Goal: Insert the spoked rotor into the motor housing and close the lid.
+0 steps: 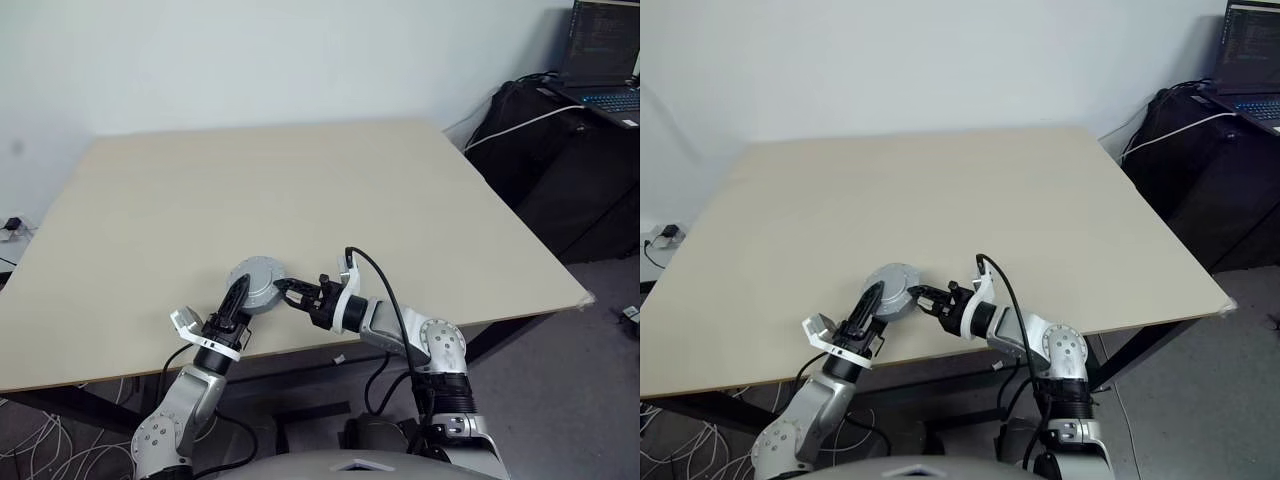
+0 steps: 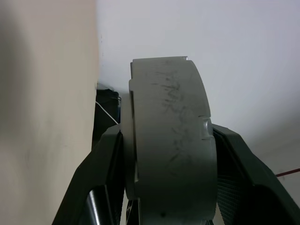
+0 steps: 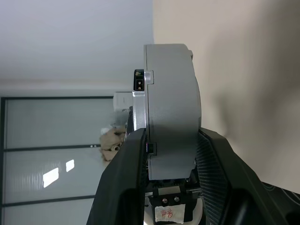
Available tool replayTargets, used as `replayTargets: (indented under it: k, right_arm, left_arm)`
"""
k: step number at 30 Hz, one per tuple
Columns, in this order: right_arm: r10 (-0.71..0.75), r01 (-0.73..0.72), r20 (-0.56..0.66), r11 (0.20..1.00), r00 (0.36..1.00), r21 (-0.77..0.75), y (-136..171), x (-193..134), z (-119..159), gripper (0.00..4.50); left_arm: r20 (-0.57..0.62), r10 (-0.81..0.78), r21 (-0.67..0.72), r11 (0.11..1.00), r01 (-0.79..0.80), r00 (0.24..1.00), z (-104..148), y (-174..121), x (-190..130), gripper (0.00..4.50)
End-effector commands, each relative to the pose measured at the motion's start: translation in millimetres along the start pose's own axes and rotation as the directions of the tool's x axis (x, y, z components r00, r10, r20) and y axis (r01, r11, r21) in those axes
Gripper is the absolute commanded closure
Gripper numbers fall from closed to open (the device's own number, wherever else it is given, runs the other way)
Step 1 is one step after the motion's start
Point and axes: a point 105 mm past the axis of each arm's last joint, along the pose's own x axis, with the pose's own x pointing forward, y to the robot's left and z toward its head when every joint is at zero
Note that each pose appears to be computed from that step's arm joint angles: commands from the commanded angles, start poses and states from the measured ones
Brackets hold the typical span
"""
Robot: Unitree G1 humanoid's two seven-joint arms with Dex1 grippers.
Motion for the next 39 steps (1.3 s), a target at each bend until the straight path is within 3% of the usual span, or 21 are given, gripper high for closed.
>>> replayTargets:
  k: [1, 4, 14, 18, 27, 33, 39]
  right_arm:
    - [0.142, -0.143, -0.042, 0.990, 0.989, -0.018, 32, 16, -20, 3.27]
    - [0.145, -0.146, -0.034, 0.989, 0.989, -0.025, 32, 16, -19, 3.27]
    - [0.148, -0.147, 0.008, 0.989, 0.989, -0.032, 32, 14, -13, 0.01]
    - [0.149, -0.147, 0.051, 0.988, 0.988, -0.041, 32, 11, -6, 0.00]
    - [0.016, 0.001, 0.140, 0.993, 0.990, -0.121, 6, -6, 7, 0.00]
    - [-0.033, 0.057, 0.148, 0.986, 0.988, -0.158, -8, -14, 6, 0.00]
    - [-0.110, 0.158, 0.167, 0.938, 0.980, -0.307, -21, -23, 7, 0.00]
  left_arm:
    - [-0.045, -0.070, -0.024, 0.997, 0.069, 0.997, -16, -13, 10, 2.39]
    - [-0.026, -0.074, -0.024, 0.997, 0.074, 0.997, -14, -14, 10, 2.39]
    - [0.023, -0.084, 0.000, 0.996, 0.084, 0.996, -8, -17, 9, 2.39]
    - [0.057, -0.072, 0.027, 0.997, 0.071, 0.996, -3, -16, 10, 2.39]
    - [0.368, -0.028, 0.208, 0.977, -0.053, 0.929, 53, -24, 31, 2.39]
    - [0.505, 0.018, 0.224, 0.963, -0.151, 0.863, 83, -20, 40, 2.39]
    - [0.608, 0.071, 0.215, 0.944, -0.250, 0.791, 110, -9, 40, 2.39]
